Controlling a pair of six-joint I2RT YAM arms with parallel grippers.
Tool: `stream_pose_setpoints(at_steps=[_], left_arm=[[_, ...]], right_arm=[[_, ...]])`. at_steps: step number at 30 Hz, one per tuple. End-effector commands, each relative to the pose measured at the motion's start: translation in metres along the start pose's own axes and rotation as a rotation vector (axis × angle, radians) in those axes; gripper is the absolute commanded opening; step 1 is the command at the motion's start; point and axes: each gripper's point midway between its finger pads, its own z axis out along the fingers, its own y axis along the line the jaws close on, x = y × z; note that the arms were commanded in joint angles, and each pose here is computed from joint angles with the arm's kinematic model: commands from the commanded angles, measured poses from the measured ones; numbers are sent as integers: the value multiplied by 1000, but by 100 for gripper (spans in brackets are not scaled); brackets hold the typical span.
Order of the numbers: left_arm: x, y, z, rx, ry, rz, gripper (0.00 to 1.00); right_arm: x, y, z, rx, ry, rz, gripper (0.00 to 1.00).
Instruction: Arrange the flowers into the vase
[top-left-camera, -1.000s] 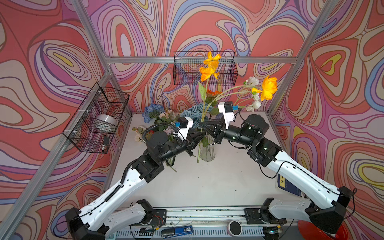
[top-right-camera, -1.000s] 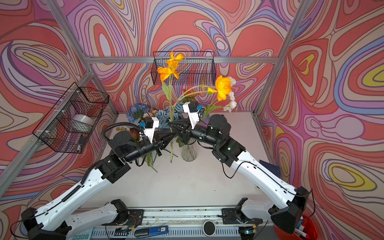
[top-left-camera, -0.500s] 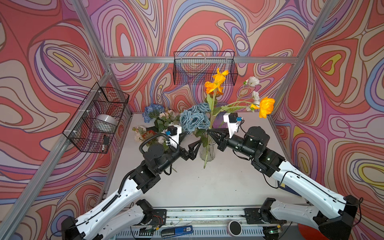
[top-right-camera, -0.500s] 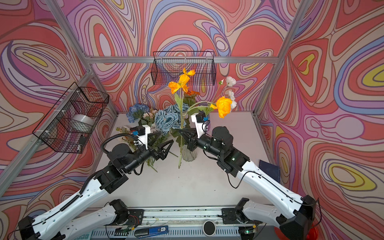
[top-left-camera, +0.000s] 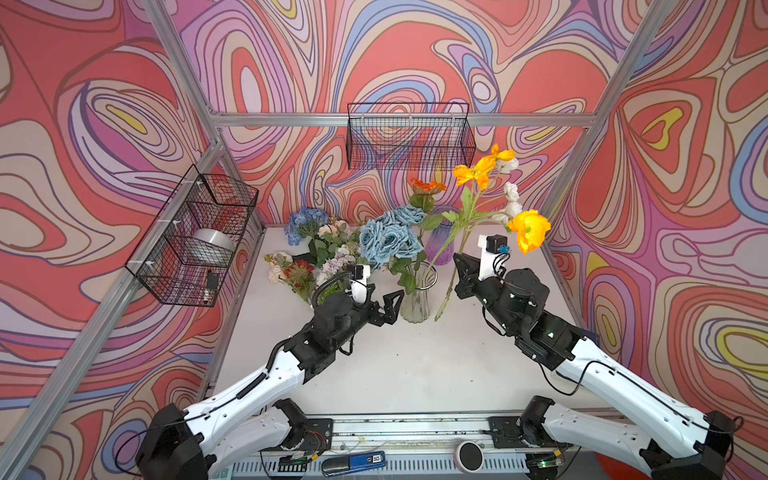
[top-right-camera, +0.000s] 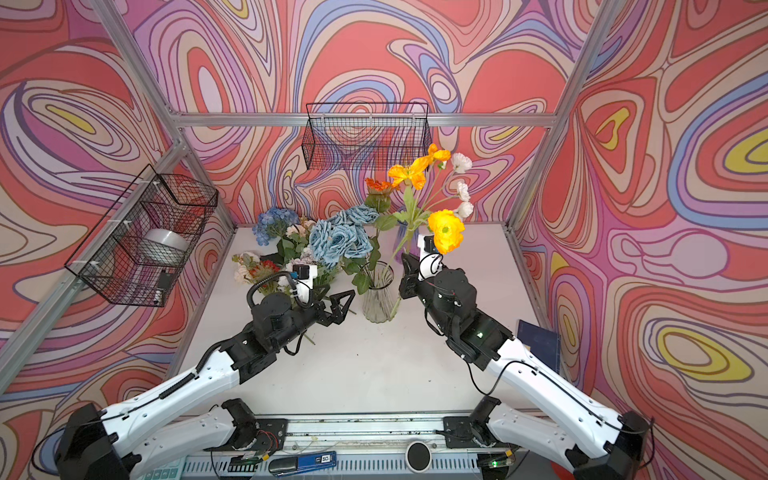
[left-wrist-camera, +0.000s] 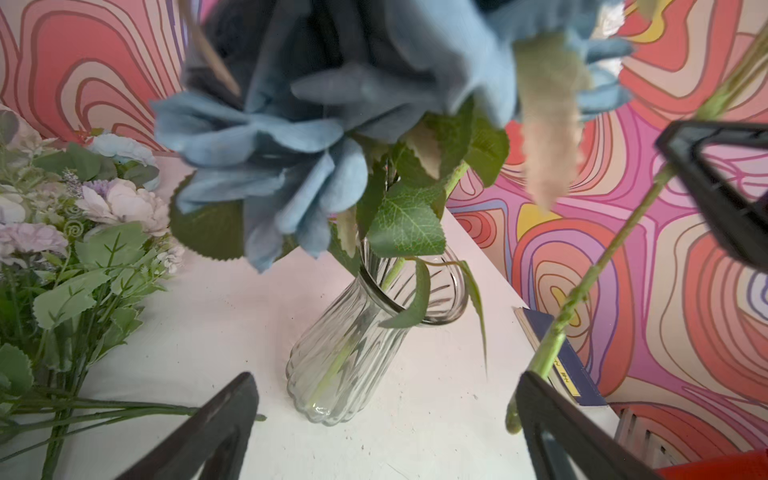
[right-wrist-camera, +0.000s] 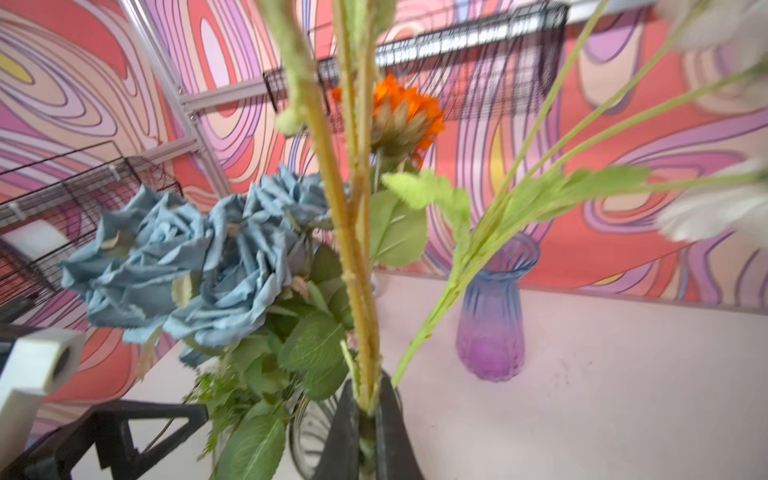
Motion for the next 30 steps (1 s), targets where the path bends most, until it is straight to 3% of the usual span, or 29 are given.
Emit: stream_pose_setpoints(at_steps=[1, 6, 14, 21, 30], left_arm=[[-35, -20, 13, 53, -109, 27, 100], [-48, -14, 34, -8, -158, 56, 100], [-58, 4, 47, -100, -189, 60, 100], [-57, 9, 47, -121, -185, 52, 100], [-55, 16, 45, -133, -182, 49, 100]], right_arm=[[-52, -13, -13, 84, -185, -40, 0], [-81, -3, -9, 68, -308, -95, 0], [-91, 29, 8, -61, -409, -161, 0], [-67, 36, 24, -86, -414, -192, 0], [-17, 29, 33, -98, -334, -133, 0]])
